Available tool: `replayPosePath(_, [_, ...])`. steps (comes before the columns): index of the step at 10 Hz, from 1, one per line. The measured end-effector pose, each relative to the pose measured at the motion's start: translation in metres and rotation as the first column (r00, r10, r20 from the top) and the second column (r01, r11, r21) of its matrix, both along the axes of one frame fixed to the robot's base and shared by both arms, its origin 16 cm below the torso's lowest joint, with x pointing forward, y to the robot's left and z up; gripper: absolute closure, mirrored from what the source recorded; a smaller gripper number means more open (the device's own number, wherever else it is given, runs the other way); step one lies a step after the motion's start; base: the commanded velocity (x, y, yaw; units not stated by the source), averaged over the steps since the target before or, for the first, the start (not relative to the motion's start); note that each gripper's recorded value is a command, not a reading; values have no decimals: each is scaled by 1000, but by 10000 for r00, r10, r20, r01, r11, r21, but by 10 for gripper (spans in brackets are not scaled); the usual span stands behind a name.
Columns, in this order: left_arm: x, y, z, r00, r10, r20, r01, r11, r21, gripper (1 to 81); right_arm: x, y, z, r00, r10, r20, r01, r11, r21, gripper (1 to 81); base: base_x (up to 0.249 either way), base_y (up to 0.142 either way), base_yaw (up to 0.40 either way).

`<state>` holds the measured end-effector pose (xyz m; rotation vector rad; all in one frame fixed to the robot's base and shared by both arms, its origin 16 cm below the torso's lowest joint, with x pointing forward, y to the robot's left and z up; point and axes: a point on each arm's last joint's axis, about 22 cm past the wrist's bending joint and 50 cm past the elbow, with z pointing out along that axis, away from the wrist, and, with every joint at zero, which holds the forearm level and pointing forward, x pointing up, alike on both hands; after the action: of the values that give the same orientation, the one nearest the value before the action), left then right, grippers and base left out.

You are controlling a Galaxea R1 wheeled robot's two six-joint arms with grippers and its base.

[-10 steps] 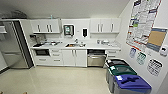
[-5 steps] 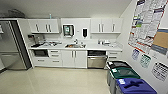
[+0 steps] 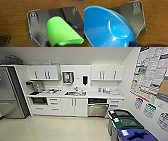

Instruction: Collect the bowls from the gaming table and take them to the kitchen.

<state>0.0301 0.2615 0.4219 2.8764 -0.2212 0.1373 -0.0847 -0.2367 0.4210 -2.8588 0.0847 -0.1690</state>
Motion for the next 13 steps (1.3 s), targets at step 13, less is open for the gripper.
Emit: replayPosePath(13, [0, 0, 0, 10000, -1, -5, 1, 10000, -3, 811, 0, 0, 0, 10000, -1, 5, 1, 10000, 4, 811, 168, 0, 0])
